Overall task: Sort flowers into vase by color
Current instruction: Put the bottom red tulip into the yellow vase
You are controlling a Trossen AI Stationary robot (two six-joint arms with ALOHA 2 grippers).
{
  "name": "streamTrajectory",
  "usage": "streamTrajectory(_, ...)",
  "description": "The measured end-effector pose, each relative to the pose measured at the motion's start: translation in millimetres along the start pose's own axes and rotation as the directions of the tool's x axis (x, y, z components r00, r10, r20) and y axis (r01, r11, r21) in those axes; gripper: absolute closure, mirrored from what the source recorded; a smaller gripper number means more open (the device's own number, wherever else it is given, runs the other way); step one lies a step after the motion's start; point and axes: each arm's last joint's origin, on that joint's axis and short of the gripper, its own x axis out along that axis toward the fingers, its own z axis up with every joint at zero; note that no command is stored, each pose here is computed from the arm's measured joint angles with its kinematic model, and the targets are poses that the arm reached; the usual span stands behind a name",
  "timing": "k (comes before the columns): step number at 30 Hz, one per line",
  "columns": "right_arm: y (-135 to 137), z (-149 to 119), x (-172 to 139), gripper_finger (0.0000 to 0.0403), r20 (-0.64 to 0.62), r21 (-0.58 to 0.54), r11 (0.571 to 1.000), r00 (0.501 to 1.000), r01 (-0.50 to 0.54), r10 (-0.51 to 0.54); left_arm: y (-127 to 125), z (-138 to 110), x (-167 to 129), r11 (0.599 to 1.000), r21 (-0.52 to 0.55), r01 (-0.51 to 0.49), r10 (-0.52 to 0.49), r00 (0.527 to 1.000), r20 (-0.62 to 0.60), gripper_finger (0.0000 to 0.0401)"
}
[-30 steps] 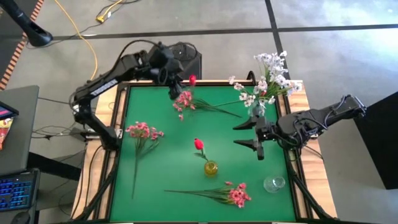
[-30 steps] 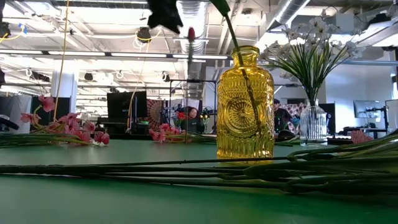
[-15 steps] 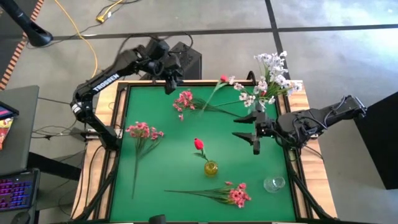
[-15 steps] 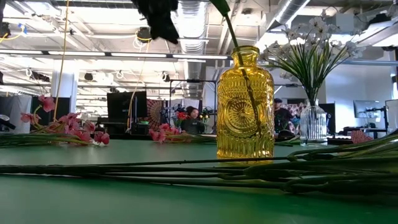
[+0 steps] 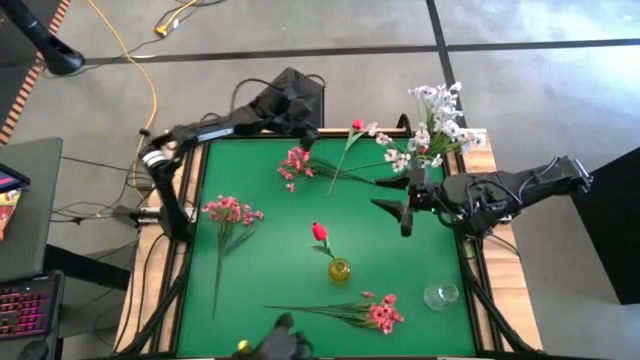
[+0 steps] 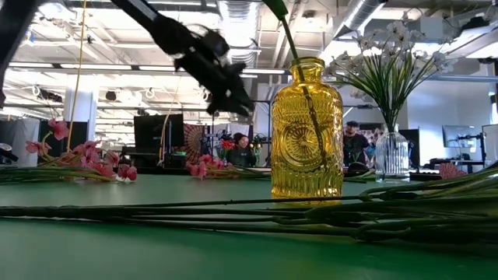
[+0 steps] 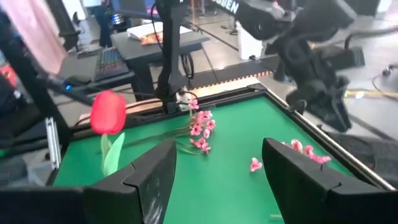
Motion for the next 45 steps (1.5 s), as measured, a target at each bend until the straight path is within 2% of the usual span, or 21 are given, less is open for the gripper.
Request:
streamTrajectory(4,-3.9,0.9,1.8,0.0138,0.002,0.065,0.998,1.0,0.021,-0.022,12.0,0.0,40.5,0.99,-0.139,-0.023,0.014,0.998,-0.065,0.0248)
streamTrajectory(8,-4.8,0.9,2.2,0.0138,0.002,0.123,0.992,1.0,0.026,-0.026,18.1,-0.6,75.1,0.978,-0.199,-0.054,0.026,0.99,-0.14,0.0248)
streamTrajectory(14,-4.0,0.7,1.8,0.0138,0.001,0.173,0.985,1.0,0.021,-0.022,3.2,-2.3,114.0,0.985,-0.126,-0.122,0.091,0.97,-0.226,0.0248)
streamTrajectory(19,0.0,-0.2,0.0,0.0138,-0.002,0.178,0.984,1.0,0.0,0.0,-11.3,-6.2,131.5,0.978,-0.065,-0.196,0.175,0.954,-0.245,0.0248)
streamTrajectory(22,3.1,-1.0,-1.5,0.0138,-0.005,0.174,0.985,1.0,-0.016,0.017,-13.4,-16.4,142.6,0.972,-0.067,-0.227,0.201,0.941,-0.273,0.0248)
streamTrajectory(25,5.2,-1.9,-2.6,0.0138,-0.01,0.17,0.985,1.0,-0.027,0.029,-14.5,-22.8,148.4,0.968,-0.106,-0.227,0.187,0.937,-0.294,0.0248)
streamTrajectory(31,6.9,-4.5,-3.8,0.0138,-0.032,0.156,0.987,0.999,-0.031,0.036,-19.6,-23.0,150.9,0.96,-0.085,-0.267,0.235,0.933,-0.274,0.0245)
streamTrajectory(37,6.8,-5.1,-3.8,0.0138,-0.038,0.152,0.988,0.999,-0.031,0.037,-20.8,-23.2,151.2,0.964,-0.069,-0.258,0.231,0.934,-0.275,0.0245)
streamTrajectory(41,6.7,-5.4,-3.8,0.0138,-0.041,0.143,0.989,0.999,-0.03,0.036,-20.4,-23.0,151.0,0.983,-0.016,-0.182,0.17,0.943,-0.285,0.0245)
streamTrajectory(45,7.1,-5.5,-3.8,0.0138,-0.046,0.134,0.99,0.998,-0.046,0.053,-15.0,-21.8,149.4,0.992,-0.028,-0.12,0.107,0.95,-0.293,0.0245)
